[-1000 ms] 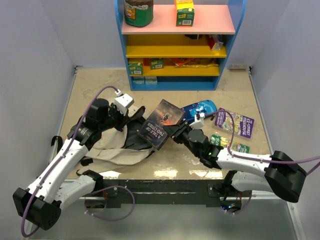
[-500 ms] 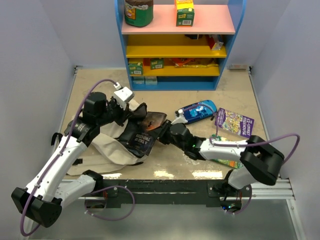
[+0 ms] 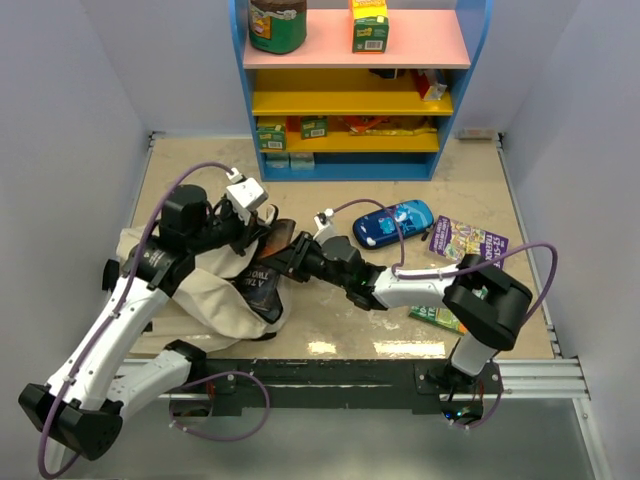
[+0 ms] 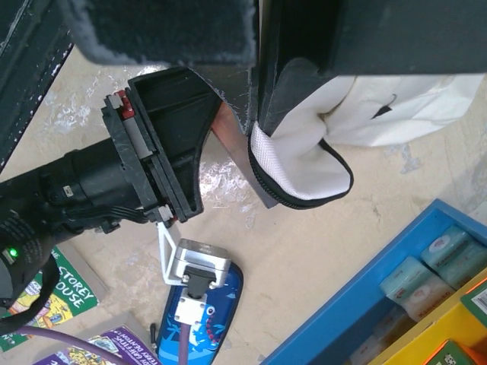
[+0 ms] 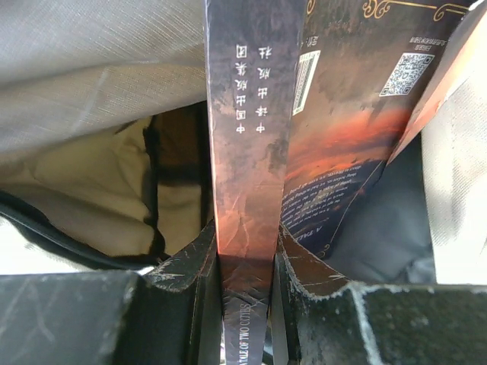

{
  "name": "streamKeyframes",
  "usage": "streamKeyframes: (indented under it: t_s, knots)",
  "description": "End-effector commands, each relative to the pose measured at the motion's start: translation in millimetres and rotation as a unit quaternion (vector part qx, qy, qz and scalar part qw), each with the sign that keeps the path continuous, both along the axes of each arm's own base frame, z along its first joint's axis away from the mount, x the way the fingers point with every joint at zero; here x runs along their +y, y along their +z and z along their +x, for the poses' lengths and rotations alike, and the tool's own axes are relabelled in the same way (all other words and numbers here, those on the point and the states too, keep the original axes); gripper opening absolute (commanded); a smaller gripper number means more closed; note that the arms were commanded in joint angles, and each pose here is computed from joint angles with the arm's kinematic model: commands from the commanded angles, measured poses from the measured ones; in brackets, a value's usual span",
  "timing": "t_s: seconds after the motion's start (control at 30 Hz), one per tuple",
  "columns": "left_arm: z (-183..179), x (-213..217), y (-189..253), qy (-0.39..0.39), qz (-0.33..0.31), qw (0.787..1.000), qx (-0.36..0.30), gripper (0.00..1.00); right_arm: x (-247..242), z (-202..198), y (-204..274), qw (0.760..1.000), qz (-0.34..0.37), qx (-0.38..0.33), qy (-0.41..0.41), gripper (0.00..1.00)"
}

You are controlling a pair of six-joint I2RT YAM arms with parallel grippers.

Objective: Pack the student bag
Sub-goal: Place the book in the student bag.

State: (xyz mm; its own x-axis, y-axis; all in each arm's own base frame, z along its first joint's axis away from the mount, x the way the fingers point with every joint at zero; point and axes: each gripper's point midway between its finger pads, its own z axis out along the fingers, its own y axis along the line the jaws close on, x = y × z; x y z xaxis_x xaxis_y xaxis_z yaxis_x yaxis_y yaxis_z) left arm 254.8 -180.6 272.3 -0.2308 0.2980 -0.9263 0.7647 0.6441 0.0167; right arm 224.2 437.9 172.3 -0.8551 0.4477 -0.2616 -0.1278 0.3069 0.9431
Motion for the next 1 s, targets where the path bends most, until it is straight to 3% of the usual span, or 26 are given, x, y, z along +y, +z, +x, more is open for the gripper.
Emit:
streamKeyframes:
  t_s: [0.0, 0.17, 0.27, 0.33, 0.47, 0.63, 0.8, 0.97]
  knots:
    - [-15, -17, 37, -0.070, -0.040, 0.994, -0.070, 0.00, 1, -11, 184, 0.953, 0.262, -0.152, 0.015, 0.00]
    - [-28, -15, 12, -0.092, -0.025, 0.994, -0.050, 0.00, -47, 5, 227, 0.927, 0.305, -0.197, -0.094, 0.00]
    - [-37, -12, -12, -0.102, -0.012, 0.994, -0.041, 0.00, -55, 7, 230, 0.921, 0.317, -0.198, -0.111, 0.00]
    - [-37, -9, -22, -0.100, 0.000, 0.994, -0.044, 0.00, -48, -3, 230, 0.921, 0.325, -0.197, -0.080, 0.00]
    - [-30, -9, -14, -0.094, -0.001, 0.994, -0.064, 0.00, -12, -27, 190, 0.939, 0.301, -0.167, 0.002, 0.00]
    - [-25, -14, -2, -0.104, -0.006, 0.991, -0.087, 0.00, 21, -41, 76, 0.980, 0.181, -0.041, 0.068, 0.00]
    - [-27, -14, -3, -0.119, 0.001, 0.987, -0.110, 0.00, 31, -65, 14, 0.983, 0.100, 0.014, 0.151, 0.00]
    - [-34, -14, -8, -0.136, 0.007, 0.983, -0.123, 0.00, 47, -81, -15, 0.972, 0.031, 0.012, 0.232, 0.00]
